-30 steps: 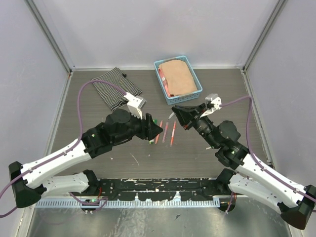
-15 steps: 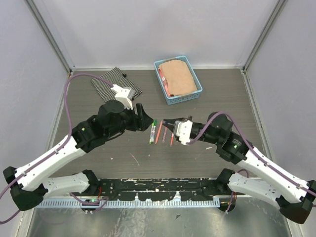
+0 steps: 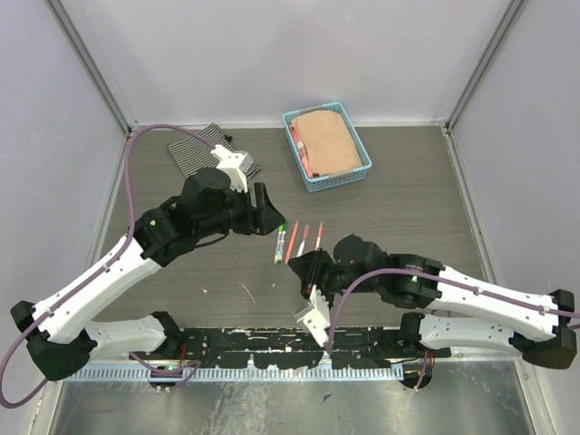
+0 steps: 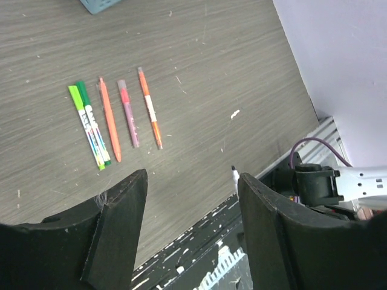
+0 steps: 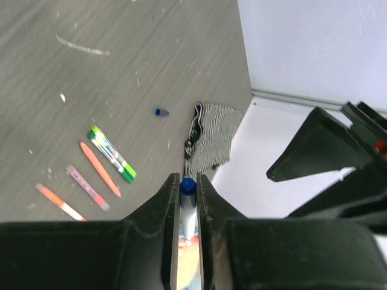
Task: Insert the pens into the pen caps
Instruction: Pick up the pen from the center of the board.
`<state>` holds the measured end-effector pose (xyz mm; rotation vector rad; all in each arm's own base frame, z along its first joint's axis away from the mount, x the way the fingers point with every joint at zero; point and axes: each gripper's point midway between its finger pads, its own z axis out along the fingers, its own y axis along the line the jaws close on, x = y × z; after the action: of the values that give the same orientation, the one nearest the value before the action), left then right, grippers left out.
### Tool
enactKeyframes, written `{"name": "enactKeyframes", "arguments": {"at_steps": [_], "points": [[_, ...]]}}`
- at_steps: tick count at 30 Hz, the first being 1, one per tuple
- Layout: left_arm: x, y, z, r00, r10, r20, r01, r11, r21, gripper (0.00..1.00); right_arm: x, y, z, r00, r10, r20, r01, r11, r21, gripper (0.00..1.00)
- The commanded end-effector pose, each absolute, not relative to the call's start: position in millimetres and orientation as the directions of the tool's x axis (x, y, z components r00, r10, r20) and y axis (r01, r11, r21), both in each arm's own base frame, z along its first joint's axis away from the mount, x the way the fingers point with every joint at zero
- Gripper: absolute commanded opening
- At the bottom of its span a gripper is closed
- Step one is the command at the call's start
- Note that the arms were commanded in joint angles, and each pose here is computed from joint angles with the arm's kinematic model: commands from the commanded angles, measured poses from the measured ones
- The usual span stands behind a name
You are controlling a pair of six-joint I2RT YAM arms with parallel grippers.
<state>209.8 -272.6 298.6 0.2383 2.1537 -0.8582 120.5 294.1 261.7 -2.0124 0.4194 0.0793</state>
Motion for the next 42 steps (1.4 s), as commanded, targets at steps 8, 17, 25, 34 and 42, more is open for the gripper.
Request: {"name": "enactKeyframes", "arguments": {"at_steps": [8, 17, 25, 34, 42], "points": [[197.9, -299.7, 305.2, -0.732, -0.063, -0.679, 0.476, 0.665, -0.575, 0.67, 166.9, 288.5, 287.0, 0.855, -0.442, 0.273, 0.035, -0.475, -0.879, 0.0], [193.0, -321.6, 297.7, -0.757, -0.013, -0.654, 0.519, 0.597, -0.612, 0.68, 164.4, 290.0, 284.7, 0.844, -0.441, 0.307, 0.064, -0.485, -0.872, 0.0], [196.5, -340.5, 279.8, -0.788, 0.043, -0.615, 0.519, 0.583, -0.624, 0.62, 164.8, 291.7, 283.0, 0.841, -0.444, 0.309, 0.062, -0.488, -0.87, 0.0], [190.3, -352.7, 271.1, -0.794, 0.079, -0.602, 0.537, 0.555, -0.635, 0.44, 166.8, 287.5, 281.8, 0.834, -0.467, 0.294, 0.038, -0.482, -0.875, 0.0], [188.7, -355.2, 272.7, -0.795, 0.076, -0.602, 0.541, 0.538, -0.646, 0.17, 167.9, 285.5, 280.7, 0.83, -0.482, 0.281, 0.019, -0.478, -0.878, 0.0]]}}
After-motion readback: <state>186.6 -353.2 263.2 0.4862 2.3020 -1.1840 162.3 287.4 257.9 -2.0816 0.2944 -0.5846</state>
